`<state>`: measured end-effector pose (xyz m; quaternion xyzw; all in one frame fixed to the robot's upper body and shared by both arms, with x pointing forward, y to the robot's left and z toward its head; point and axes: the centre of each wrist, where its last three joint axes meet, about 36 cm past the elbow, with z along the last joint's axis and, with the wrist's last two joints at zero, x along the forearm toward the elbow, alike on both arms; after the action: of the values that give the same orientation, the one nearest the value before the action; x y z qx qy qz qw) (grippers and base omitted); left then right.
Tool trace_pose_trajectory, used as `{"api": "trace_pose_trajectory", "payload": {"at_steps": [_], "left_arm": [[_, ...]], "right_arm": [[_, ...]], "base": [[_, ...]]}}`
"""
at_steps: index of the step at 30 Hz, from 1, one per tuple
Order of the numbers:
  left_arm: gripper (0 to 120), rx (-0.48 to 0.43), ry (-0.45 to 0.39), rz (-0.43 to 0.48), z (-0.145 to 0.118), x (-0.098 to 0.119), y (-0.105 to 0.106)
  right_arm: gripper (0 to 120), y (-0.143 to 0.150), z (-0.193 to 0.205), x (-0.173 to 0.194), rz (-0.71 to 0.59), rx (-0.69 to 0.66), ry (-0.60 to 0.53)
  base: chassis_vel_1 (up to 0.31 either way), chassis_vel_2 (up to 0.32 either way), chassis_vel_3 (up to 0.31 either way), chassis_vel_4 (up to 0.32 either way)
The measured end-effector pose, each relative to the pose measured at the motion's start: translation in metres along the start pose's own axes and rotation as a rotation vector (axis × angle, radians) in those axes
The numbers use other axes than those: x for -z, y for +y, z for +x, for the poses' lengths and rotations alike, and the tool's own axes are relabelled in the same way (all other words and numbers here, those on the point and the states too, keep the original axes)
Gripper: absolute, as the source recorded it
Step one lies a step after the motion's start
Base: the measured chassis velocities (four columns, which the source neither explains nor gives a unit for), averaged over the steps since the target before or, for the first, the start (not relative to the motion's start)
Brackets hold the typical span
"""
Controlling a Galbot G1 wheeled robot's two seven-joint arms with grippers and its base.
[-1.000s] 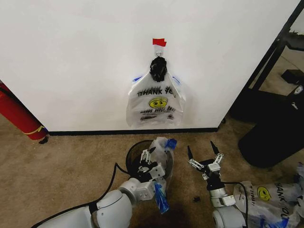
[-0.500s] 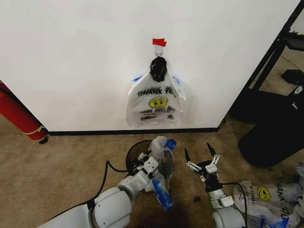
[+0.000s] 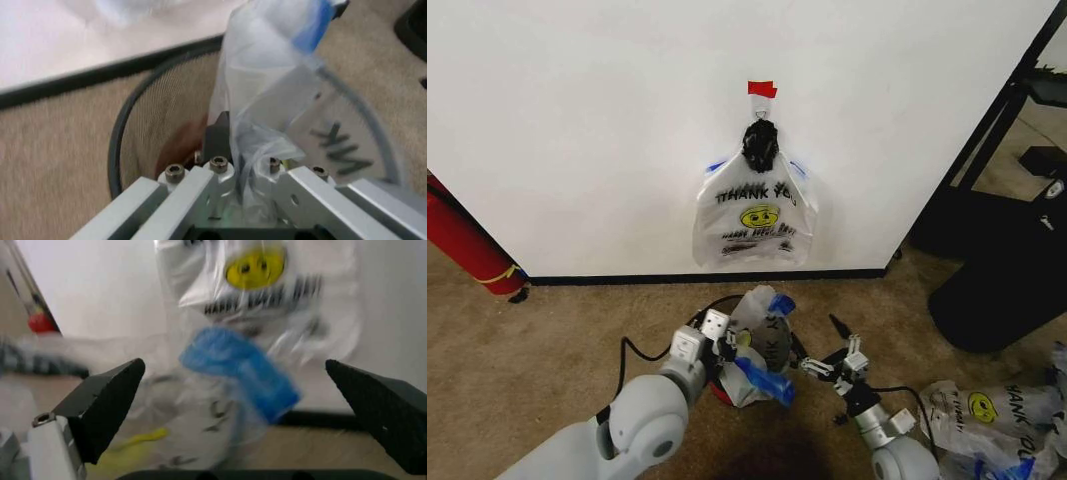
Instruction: Pick up the garbage bag from the wall and place it over the trash bin.
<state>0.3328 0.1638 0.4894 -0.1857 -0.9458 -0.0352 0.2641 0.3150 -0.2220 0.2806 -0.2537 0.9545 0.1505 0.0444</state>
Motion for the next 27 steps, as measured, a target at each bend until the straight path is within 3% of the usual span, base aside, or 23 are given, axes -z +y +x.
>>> {"api": "trace_pose_trajectory", "payload": {"at_steps": [2,4,10,27], "left_arm": [[0,0.005,0.032,0.023,0.001,-0.010,0.004],[0,0.005,0.040,0.028,0.001,-0.012,0.004],[0,0.031,0.070,0.042,0.002,-0.035,0.009],[0,0.060,0.052,0.021,-0.001,-0.043,0.011]], "right_arm": [[100,0.014,-0.008,-0.002,-0.092,-0.041,0.056],[100,0.016,-0.010,-0.003,-0.107,-0.046,0.065],[100,0.037,-0.035,0.012,-0.242,-0.157,0.233],[100,0.007,-0.091,0.080,-0.270,-0.093,0.593]], "base": [[0.000,0.000,0.000,0.000],[0.000,0.000,0.000,0.000],[0.000,0.000,0.000,0.000],[0.000,0.000,0.000,0.000]]}}
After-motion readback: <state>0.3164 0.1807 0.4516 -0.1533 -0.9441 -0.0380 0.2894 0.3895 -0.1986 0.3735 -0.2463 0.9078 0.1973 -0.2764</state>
